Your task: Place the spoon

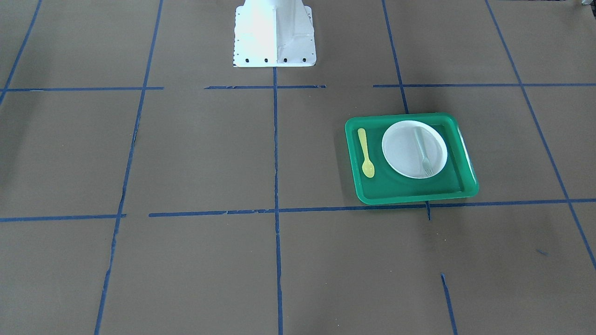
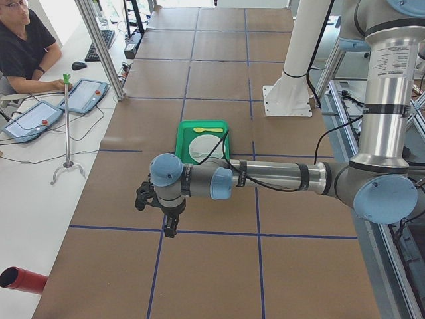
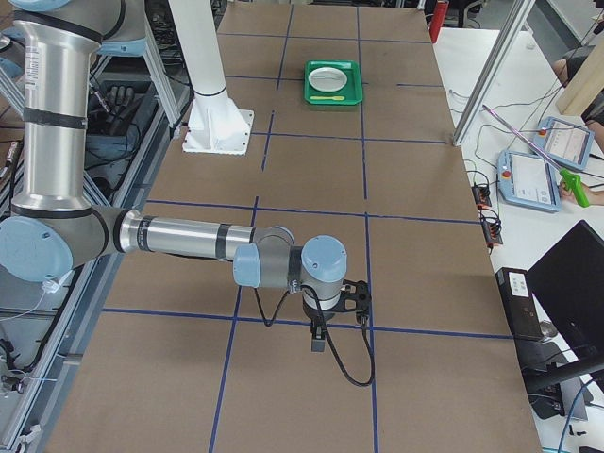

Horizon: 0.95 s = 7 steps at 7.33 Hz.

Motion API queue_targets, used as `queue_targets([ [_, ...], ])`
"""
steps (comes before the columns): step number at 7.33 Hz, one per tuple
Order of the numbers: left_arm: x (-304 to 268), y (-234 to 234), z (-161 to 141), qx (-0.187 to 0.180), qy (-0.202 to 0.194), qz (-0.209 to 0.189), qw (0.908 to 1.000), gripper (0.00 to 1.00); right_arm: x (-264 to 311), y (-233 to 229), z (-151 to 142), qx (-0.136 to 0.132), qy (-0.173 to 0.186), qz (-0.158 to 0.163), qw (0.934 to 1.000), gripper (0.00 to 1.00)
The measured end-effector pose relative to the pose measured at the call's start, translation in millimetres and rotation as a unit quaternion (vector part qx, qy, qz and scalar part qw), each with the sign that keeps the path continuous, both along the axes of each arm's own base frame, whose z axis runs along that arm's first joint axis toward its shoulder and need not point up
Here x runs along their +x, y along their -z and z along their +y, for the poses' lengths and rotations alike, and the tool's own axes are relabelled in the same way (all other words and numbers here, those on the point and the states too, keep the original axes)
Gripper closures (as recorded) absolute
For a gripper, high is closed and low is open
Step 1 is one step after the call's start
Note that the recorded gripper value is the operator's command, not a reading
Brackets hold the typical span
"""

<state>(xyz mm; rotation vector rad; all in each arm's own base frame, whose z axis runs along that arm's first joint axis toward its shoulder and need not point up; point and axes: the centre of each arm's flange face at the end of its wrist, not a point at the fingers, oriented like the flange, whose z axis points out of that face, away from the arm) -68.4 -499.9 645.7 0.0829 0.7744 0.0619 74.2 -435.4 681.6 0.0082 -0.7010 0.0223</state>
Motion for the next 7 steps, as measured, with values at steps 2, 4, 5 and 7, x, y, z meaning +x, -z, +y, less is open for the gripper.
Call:
queue_targets([
  [2,-2.5,-10.0,9.3,-0.023,0.002,0.001,0.9997,0.00,0.0,0.0,0.0,0.000,0.000,0.000,1.0000,0.00],
  [4,-3.0,-11.3,11.7,-0.038,0.003,0.000,0.9993,0.00,0.0,0.1,-0.1,0.000,0.000,0.000,1.0000,0.00],
  [5,-3.7,-10.2,12.0,-0.039,0.003,0.000,0.9992,0.00,0.0,0.1,-0.1,0.000,0.000,0.000,1.0000,0.00],
  [7,-4.0,-9.1,11.9,-0.039,0.004,-0.001,0.9992,0.00,0.0,0.0,0.0,0.000,0.000,0.000,1.0000,0.00],
])
